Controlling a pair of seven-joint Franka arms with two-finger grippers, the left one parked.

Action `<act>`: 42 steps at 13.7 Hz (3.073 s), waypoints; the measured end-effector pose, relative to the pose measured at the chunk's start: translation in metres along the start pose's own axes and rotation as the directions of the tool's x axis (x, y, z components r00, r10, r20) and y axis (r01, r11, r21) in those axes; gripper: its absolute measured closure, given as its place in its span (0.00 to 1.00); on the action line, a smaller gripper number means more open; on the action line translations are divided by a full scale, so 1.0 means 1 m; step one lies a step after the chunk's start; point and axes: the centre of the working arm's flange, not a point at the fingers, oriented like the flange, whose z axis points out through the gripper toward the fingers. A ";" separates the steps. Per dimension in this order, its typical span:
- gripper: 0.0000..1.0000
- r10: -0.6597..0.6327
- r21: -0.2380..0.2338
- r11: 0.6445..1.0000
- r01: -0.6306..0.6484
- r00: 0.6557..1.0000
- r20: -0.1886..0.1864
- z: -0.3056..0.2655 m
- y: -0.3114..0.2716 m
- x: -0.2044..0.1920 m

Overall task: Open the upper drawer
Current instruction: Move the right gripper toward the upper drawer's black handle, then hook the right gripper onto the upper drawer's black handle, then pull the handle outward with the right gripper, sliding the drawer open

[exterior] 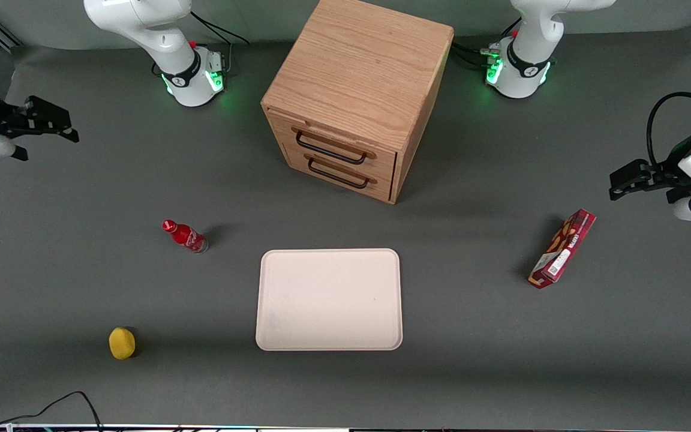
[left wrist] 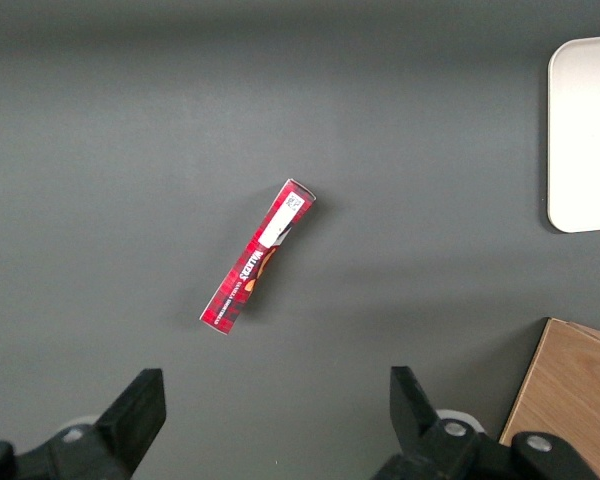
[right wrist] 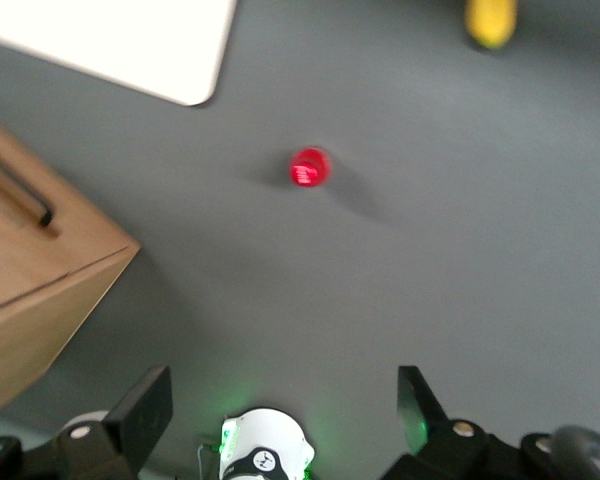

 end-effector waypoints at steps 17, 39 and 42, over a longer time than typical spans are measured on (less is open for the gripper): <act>0.00 -0.720 0.281 0.653 0.703 0.691 -0.056 0.218 -0.246 0.140; 0.00 -0.553 0.285 0.781 0.555 0.828 -0.097 0.308 -0.308 0.157; 0.00 -0.505 0.269 0.813 0.516 0.855 -0.113 0.303 -0.270 0.182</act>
